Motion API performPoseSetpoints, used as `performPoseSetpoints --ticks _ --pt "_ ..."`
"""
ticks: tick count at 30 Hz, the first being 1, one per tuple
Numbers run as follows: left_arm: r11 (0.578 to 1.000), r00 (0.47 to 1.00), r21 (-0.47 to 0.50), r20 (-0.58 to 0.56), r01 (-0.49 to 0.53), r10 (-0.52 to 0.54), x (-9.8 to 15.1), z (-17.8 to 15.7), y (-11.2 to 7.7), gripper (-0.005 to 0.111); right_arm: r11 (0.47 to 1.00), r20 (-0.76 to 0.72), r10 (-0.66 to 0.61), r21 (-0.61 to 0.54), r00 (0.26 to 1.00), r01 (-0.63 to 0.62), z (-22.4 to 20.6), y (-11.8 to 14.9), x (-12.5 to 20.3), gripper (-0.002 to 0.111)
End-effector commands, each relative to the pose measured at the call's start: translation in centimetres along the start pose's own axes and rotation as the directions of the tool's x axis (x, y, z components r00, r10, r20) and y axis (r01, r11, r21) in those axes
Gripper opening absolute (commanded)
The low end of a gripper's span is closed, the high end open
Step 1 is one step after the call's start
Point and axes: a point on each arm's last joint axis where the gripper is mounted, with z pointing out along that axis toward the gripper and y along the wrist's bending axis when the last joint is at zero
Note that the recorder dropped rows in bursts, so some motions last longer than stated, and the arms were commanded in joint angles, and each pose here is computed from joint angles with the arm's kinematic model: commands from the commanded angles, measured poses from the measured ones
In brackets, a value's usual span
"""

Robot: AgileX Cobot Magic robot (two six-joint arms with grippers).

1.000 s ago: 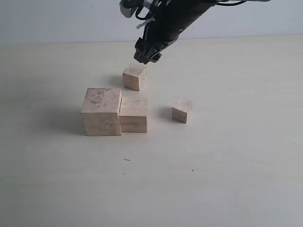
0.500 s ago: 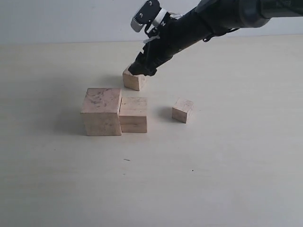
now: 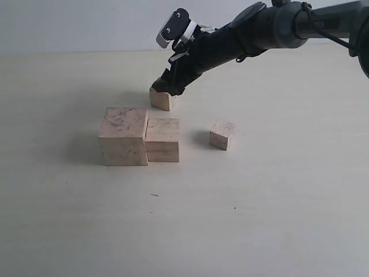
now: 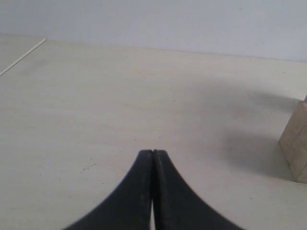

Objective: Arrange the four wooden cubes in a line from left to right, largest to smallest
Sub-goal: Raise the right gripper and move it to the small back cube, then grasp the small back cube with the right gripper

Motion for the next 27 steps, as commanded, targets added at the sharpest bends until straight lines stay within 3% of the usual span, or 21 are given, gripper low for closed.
performPoseSetpoints --ticks 1,10,17,27 --pt "1.0 1.0 0.003 0.016 0.002 -0.002 -0.1 0.0 0.0 0.0 0.999 0.021 0.048 0.015 0.999 -0.048 -0.1 -1.3 0.8 0.079" --pt "1.0 1.0 0.003 0.016 0.002 -0.002 -0.1 0.0 0.0 0.0 0.988 0.049 0.102 -0.118 0.994 -0.096 1.0 -0.9 2.8 0.079" --pt "1.0 1.0 0.003 0.016 0.002 -0.002 -0.1 0.0 0.0 0.0 0.985 0.065 0.119 -0.134 0.991 -0.11 1.4 -0.8 3.1 0.079" --pt "1.0 1.0 0.003 0.016 0.002 -0.002 -0.1 0.0 0.0 0.0 0.979 0.139 0.13 -0.175 0.982 -0.105 0.1 -1.4 1.3 0.079"
